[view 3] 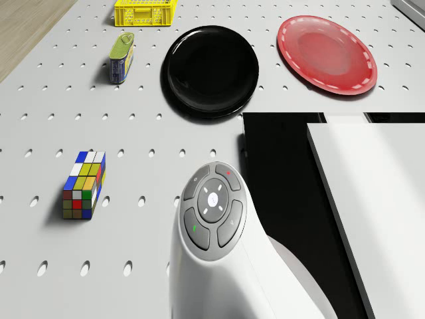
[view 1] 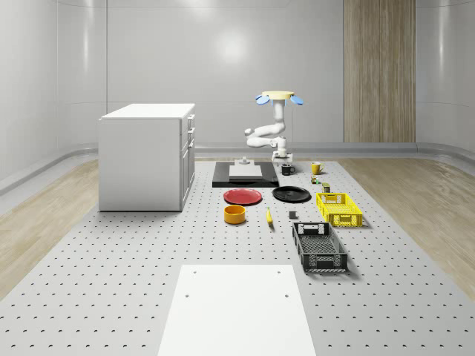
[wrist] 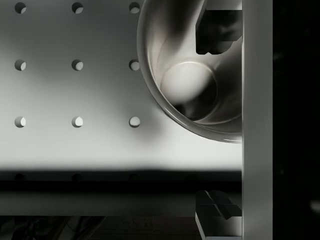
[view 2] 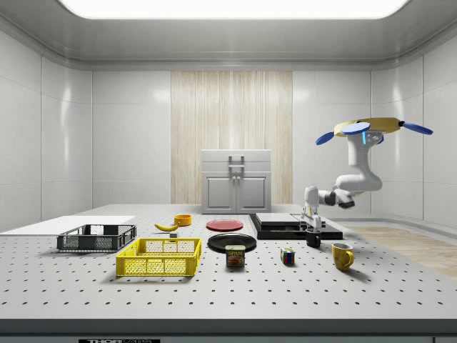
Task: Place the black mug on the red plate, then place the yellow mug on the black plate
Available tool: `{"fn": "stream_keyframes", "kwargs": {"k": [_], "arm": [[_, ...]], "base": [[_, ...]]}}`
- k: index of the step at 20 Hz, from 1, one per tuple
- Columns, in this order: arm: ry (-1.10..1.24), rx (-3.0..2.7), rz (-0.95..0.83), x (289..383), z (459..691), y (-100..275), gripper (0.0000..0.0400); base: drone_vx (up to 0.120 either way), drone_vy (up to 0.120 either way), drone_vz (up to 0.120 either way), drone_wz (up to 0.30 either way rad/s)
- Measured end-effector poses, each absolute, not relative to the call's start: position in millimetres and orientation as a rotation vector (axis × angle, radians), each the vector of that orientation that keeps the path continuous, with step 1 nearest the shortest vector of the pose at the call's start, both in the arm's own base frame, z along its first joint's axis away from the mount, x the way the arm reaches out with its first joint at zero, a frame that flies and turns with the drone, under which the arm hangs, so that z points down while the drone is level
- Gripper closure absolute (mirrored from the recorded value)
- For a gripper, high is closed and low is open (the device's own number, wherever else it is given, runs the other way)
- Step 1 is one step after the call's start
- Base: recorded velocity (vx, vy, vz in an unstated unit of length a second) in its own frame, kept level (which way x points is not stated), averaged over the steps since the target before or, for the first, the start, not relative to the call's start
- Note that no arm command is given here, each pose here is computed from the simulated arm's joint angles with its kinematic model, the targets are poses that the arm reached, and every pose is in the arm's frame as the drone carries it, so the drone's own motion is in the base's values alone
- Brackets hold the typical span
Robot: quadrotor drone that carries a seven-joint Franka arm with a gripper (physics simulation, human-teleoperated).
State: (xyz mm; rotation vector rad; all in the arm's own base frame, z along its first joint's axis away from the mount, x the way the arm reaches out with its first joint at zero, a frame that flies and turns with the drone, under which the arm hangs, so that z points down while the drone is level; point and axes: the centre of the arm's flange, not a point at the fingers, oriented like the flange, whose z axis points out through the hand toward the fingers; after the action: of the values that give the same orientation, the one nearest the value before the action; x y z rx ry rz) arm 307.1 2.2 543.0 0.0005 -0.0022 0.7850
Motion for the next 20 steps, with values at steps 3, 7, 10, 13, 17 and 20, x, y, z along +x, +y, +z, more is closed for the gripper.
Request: {"fn": "stream_keyframes", "kwargs": {"k": [3,7,10,13,17,20], "arm": [[-0.002,0.000,0.785,309.9,543.9,3.1,0.0000],[-0.002,0.000,0.785,311.6,544.4,3.6,0.0000],[-0.002,0.000,0.785,312.2,544.6,3.8,0.0141],[-0.002,0.001,0.785,312.5,544.7,3.9,0.0220],[-0.002,0.001,0.785,312.7,544.7,3.9,0.0264],[-0.002,0.001,0.785,312.7,544.8,3.9,0.0278]], "base": [[0.000,0.000,0.000,0.000],[0.000,0.000,0.000,0.000],[0.000,0.000,0.000,0.000],[0.000,0.000,0.000,0.000],[0.000,0.000,0.000,0.000],[0.000,0.000,0.000,0.000]]}}
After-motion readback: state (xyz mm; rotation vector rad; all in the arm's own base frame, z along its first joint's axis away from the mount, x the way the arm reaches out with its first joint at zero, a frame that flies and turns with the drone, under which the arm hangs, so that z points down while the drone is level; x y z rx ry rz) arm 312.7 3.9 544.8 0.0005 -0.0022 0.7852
